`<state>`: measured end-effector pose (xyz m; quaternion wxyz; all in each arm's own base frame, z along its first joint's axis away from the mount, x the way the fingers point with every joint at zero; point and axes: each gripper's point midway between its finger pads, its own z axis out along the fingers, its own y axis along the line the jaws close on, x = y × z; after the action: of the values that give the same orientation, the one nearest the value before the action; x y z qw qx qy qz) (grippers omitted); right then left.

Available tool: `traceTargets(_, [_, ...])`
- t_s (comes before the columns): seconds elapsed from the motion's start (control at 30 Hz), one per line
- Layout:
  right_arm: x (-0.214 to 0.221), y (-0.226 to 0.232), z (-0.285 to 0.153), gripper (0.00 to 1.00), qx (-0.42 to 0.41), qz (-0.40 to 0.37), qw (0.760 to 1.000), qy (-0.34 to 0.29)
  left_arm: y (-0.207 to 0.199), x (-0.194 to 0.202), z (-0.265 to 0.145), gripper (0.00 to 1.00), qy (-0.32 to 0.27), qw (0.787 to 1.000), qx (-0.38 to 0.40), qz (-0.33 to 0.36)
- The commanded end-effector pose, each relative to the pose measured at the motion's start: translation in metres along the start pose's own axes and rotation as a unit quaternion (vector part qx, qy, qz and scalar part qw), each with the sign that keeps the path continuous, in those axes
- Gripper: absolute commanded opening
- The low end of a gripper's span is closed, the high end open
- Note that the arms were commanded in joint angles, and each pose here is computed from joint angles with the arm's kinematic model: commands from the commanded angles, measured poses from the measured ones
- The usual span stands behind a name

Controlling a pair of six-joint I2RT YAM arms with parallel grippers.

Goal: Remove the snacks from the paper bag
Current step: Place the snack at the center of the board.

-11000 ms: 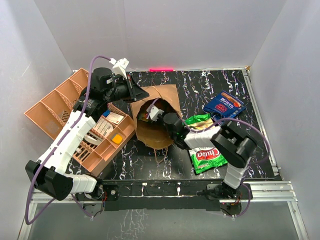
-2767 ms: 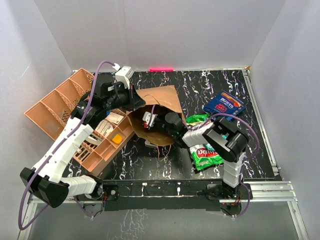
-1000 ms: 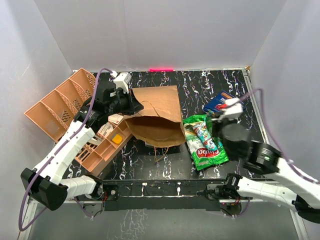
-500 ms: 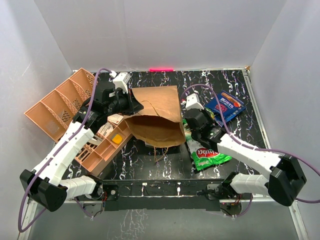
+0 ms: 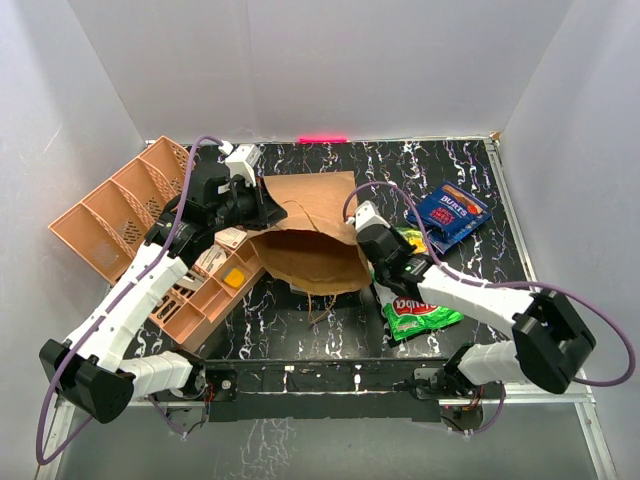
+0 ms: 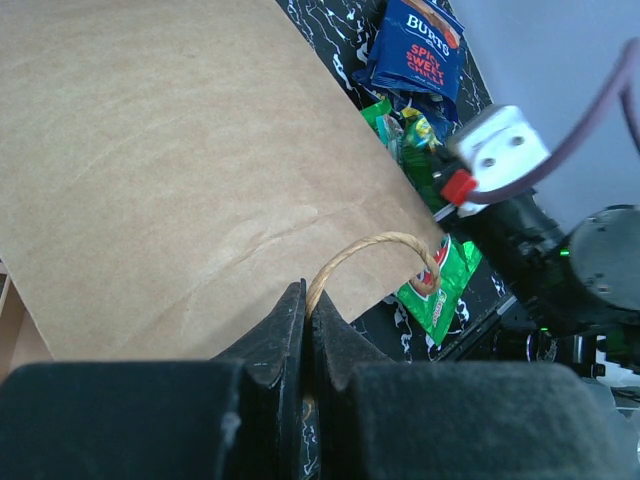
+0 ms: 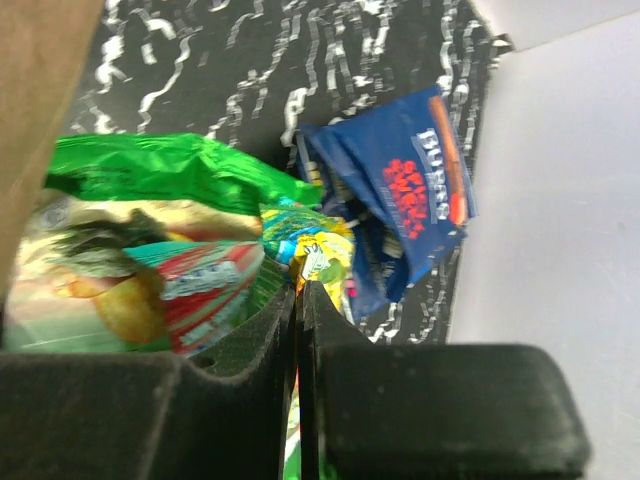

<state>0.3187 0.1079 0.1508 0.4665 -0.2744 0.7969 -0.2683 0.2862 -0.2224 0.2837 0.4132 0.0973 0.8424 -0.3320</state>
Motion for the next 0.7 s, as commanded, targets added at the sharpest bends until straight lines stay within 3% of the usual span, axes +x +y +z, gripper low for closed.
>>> traceTargets(0.0, [-0.007, 0.035, 0.004, 0.07, -0.064, 0.039, 0.997, 0.005, -0.012, -0.012, -0.013, 0.0, -0.015, 1.0, 0.015, 0.008])
traceTargets(0.27, [-0.004, 0.075, 0.009, 0.07, -0.127, 0.098, 0.987, 0.017, -0.013, -0.015, -0.019, 0.0, -0.021, 1.0, 0.01, 0.012])
traceTargets(0.47, [-0.002, 0.067, 0.01, 0.08, -0.101, 0.123, 0.987, 0.019, -0.013, -0.016, -0.02, 0.0, -0.021, 1.0, 0.009, 0.015])
traceTargets(0.53, [-0.005, 0.059, 0.007, 0.11, -0.09, 0.132, 0.987, 0.013, -0.013, -0.016, -0.019, 0.0, -0.021, 1.0, 0.01, 0.015])
traceTargets(0.67, [-0.013, 0.043, -0.003, 0.32, -0.085, 0.147, 0.986, 0.001, -0.014, -0.017, -0.019, 0.0, -0.021, 1.0, 0.013, 0.016])
